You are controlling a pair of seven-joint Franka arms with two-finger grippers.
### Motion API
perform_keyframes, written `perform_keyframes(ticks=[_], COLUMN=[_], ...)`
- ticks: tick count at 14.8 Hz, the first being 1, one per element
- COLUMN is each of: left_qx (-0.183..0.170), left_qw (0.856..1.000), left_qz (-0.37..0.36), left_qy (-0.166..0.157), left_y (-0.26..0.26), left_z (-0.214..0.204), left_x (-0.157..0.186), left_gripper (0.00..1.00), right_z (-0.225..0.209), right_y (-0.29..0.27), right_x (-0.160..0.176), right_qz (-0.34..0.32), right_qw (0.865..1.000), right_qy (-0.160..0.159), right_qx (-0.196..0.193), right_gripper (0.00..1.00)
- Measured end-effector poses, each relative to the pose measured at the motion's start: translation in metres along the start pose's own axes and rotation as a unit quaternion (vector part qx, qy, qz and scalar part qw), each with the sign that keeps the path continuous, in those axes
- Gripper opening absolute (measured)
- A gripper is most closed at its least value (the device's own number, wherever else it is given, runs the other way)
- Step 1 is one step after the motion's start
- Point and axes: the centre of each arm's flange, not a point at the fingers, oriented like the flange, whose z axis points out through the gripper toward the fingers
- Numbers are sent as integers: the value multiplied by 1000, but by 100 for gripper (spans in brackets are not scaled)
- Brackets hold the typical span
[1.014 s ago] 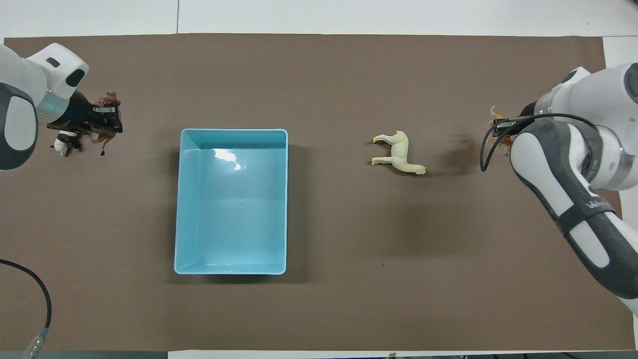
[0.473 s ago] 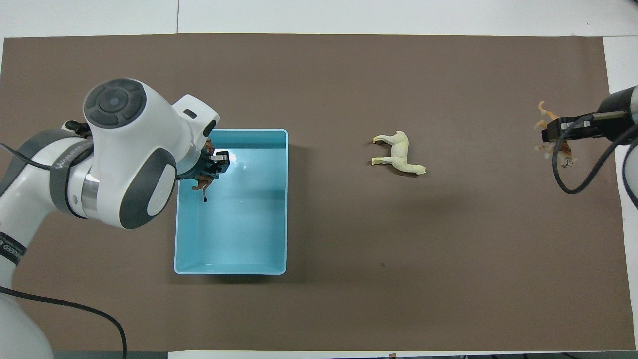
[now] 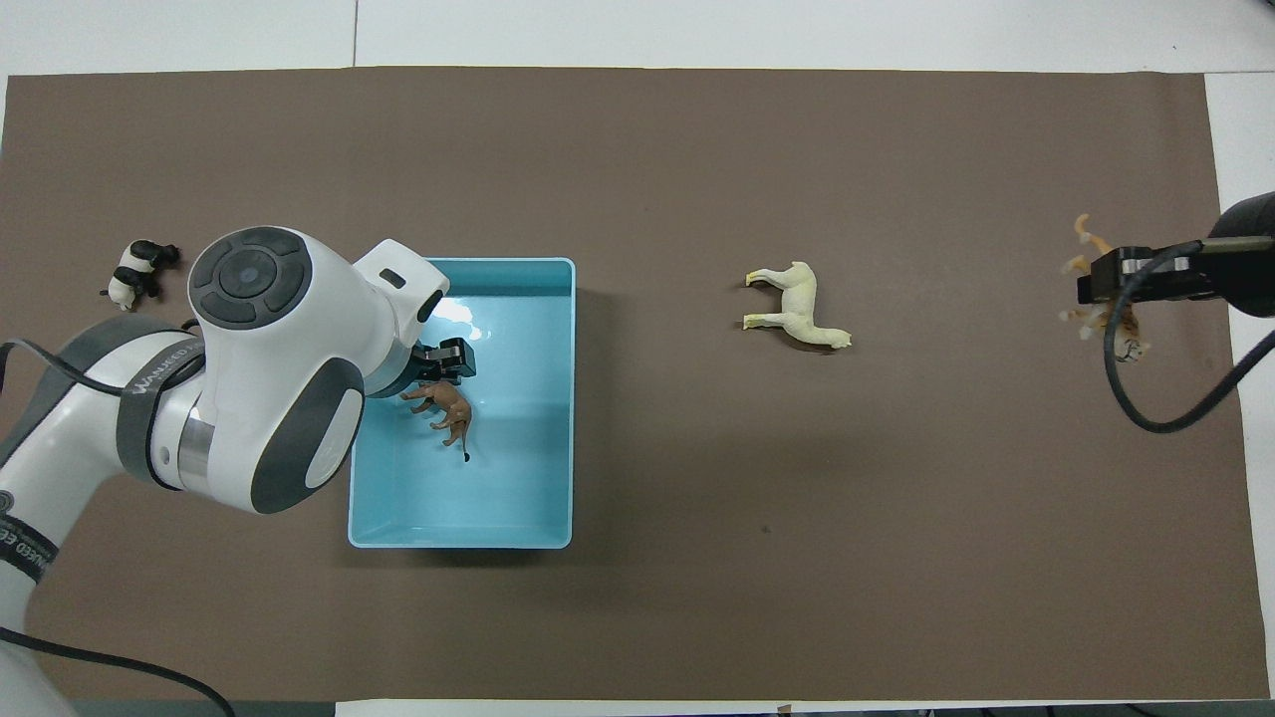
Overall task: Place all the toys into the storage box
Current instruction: 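Open the right gripper over the box while the left gripper nears the cow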
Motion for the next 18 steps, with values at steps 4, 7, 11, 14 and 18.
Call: perform_keyframes(ticks=[4, 7, 11, 14, 18], left_qx=[-6, -2, 10, 9, 8], left_qw=[998, 995, 988, 987, 985], left_qz=[15, 53, 97, 92, 87], left_qy=[52, 84, 117, 130, 147], left_y=[-69, -188, -285, -303, -311], left_z=[-45, -53, -38, 3, 60], left_x=[46, 91, 143, 172, 198], left_gripper=[100, 100, 100, 100, 100], right_z=[4, 23, 110, 168, 244], right_y=[-110, -205, -354, -415, -466], right_x=[-15, -37, -69, -71, -65], right_qz=[55, 86, 100, 98, 104], right_qw=[998, 995, 993, 992, 991], right_qy=[21, 37, 45, 53, 65], right_qx=[17, 41, 45, 52, 60], right_gripper=[35, 35, 35, 35, 35])
